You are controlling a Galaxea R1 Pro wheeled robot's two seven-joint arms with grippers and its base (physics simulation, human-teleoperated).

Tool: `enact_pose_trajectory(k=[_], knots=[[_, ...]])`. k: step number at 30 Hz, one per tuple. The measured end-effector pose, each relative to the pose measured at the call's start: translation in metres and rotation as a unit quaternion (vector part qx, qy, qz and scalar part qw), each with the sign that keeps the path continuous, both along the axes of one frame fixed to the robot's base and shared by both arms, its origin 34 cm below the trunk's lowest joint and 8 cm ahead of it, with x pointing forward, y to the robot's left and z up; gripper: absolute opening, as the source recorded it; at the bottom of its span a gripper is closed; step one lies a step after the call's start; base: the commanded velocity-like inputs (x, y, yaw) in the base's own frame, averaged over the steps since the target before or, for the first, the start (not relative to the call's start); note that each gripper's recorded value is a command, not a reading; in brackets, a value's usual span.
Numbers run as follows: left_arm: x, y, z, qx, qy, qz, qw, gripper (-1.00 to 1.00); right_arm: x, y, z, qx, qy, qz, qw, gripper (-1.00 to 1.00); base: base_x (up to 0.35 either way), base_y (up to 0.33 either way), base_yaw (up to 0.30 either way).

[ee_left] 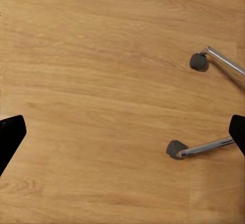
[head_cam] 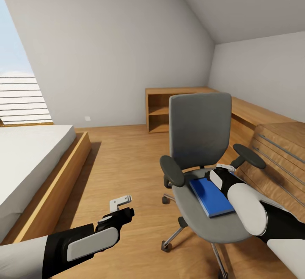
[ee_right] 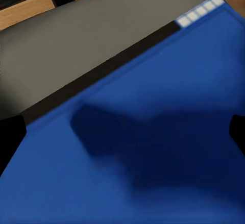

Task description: In the bedroom, organize the workspace by keeping the computer under the desk, ensuring the monitor is on the desk, placing the keyboard on the desk next to the monitor, placing the mouse on the desk next to the keyboard, moving the folder from the swivel chair onto the desk next to the mouse, stacking the notebook on top of the folder with the pen on top of the notebook, and positioning the swivel chair next to the desk.

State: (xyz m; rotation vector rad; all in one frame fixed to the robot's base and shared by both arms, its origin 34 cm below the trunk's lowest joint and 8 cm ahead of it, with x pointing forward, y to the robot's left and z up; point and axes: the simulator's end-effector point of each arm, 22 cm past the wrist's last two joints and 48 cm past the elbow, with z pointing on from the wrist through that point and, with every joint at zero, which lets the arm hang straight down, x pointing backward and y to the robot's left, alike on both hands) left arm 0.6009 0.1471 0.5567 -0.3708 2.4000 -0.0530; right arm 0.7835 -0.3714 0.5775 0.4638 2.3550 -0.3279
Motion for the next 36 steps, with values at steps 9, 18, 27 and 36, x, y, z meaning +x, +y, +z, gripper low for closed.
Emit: enact_pose_trajectory(k=[9,18,27,36], knots=[[-0.0002,-0.0006,0.0001,0.000,0.000,-0.001,1.0000,1.00,0.0000,0.0000,0.0001,0.000,0.000,0.000,1.0000,1.00,0.013,0.000,0.000],[-0.0003,-0.0010,-0.0001,-0.001,0.000,-0.001,1.0000,1.00,0.0000,0.0006,-0.0001,0.000,0.000,0.000,1.0000,1.00,0.122,0.000,0.000],[-0.0037,-0.0017,-0.0028,0.003,0.003,-0.006,1.0000,1.00,-0.0002,0.0012,-0.0001,0.000,0.000,0.001,1.0000,1.00,0.122,0.000,0.000],[-0.0031,-0.0018,-0.0019,0.003,0.001,-0.006,1.0000,1.00,-0.0002,0.0009,-0.0005,0.000,0.001,0.001,1.0000,1.00,0.022,0.000,0.000]])
